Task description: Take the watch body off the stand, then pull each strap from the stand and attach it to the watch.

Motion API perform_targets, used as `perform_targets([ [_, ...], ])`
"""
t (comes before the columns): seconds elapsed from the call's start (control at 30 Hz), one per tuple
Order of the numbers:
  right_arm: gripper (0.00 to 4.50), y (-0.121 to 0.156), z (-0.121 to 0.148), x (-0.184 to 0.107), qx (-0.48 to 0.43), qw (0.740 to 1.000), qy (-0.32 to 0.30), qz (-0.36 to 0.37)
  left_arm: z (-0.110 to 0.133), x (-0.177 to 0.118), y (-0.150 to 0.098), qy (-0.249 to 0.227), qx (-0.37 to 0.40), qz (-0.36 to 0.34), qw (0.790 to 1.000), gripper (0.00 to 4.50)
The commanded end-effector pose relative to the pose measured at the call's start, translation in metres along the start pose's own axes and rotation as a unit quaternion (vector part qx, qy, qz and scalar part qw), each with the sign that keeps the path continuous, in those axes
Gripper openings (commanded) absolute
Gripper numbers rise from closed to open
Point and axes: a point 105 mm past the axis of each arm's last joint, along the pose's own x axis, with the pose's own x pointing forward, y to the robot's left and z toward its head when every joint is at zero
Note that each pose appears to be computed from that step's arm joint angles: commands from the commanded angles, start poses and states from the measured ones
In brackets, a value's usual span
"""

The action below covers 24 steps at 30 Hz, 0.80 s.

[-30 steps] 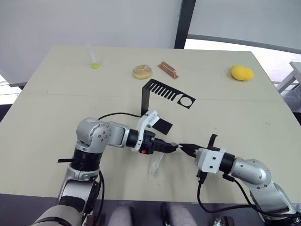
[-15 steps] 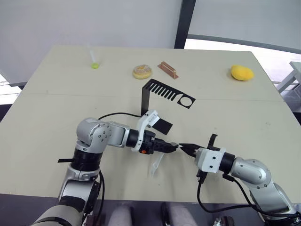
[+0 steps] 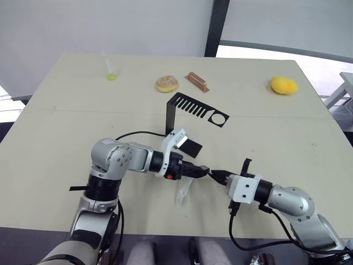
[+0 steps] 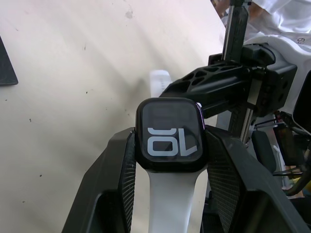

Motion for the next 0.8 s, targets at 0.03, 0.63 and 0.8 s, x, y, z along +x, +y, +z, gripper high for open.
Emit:
perform_targets([
  [0.03, 0.00, -0.0025, 0.0300, 0.0061, -0.027, 0.998, -0.062, -0.001, -0.0004, 0.0145, -0.0264, 0.014, 0.028, -0.063, 0.998, 1.59],
  [0.63, 0.00, -0.0070, 0.0275, 0.0051, -0.034, 0.998, -0.057, -0.009, -0.0047, 0.0130, -0.0260, 0.023, 0.026, -0.063, 0.997, 1.59],
  [0.8, 0.00, -0.0043, 0.0271, 0.0054, -0.017, 0.998, -0.058, -0.003, -0.0030, 0.0121, -0.0247, 0.019, 0.027, -0.060, 0.998, 1.59],
])
